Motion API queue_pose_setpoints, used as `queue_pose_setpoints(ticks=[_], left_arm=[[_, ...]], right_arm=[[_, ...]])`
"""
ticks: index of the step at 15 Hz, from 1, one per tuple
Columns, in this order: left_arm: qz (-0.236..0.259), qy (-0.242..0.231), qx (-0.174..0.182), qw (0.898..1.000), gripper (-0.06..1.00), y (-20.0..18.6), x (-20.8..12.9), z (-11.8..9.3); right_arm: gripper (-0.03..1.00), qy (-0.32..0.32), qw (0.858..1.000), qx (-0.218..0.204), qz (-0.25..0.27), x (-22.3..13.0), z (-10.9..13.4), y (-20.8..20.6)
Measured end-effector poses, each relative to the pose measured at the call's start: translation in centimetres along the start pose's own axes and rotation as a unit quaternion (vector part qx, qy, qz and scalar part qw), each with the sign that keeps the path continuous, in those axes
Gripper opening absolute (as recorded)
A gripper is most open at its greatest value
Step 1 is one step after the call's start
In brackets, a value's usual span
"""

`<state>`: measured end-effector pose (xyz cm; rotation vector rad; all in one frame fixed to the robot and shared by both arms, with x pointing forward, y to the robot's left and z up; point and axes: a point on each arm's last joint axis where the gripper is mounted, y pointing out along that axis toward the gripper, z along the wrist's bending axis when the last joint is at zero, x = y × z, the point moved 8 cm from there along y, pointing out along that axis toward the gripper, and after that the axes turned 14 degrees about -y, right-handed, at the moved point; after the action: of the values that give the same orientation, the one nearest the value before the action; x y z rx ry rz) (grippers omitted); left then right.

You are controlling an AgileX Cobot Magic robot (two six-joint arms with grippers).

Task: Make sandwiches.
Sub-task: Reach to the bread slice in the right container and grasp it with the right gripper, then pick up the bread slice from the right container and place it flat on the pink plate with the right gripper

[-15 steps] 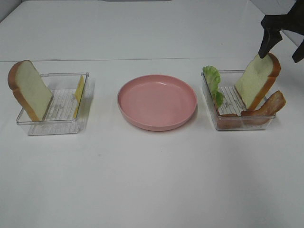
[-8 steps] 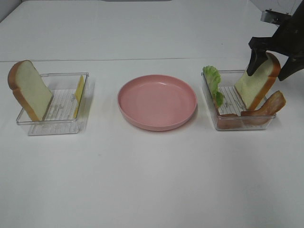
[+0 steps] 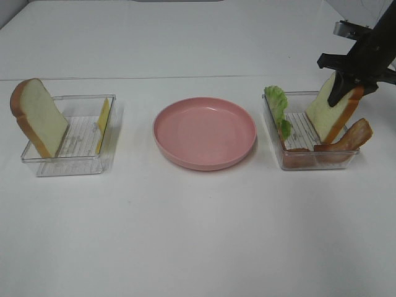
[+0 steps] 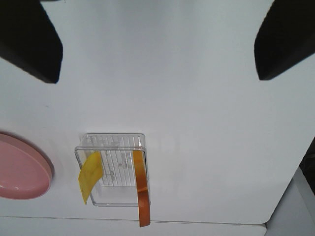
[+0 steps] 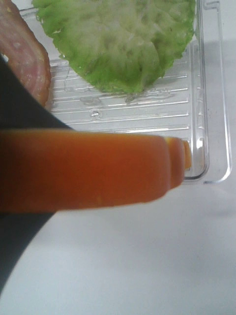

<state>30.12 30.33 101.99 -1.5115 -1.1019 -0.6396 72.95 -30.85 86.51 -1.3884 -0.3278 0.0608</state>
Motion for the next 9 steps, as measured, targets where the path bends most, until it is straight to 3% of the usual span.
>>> queue_pose_setpoints(ticks=[5,9], left_arm=[[0.0,0.0,0.0,1.0,0.98,0.0,0.0,0.0],[0.0,0.0,0.0,1.0,0.98,0.0,0.0,0.0]], right_arm=[[0.24,-0.01,1.0,0.008,0.007,-0.1,0.4,-0.6],[0.24,-0.022,0.999,-0.011,-0.047,1.4,1.0,-6.0]])
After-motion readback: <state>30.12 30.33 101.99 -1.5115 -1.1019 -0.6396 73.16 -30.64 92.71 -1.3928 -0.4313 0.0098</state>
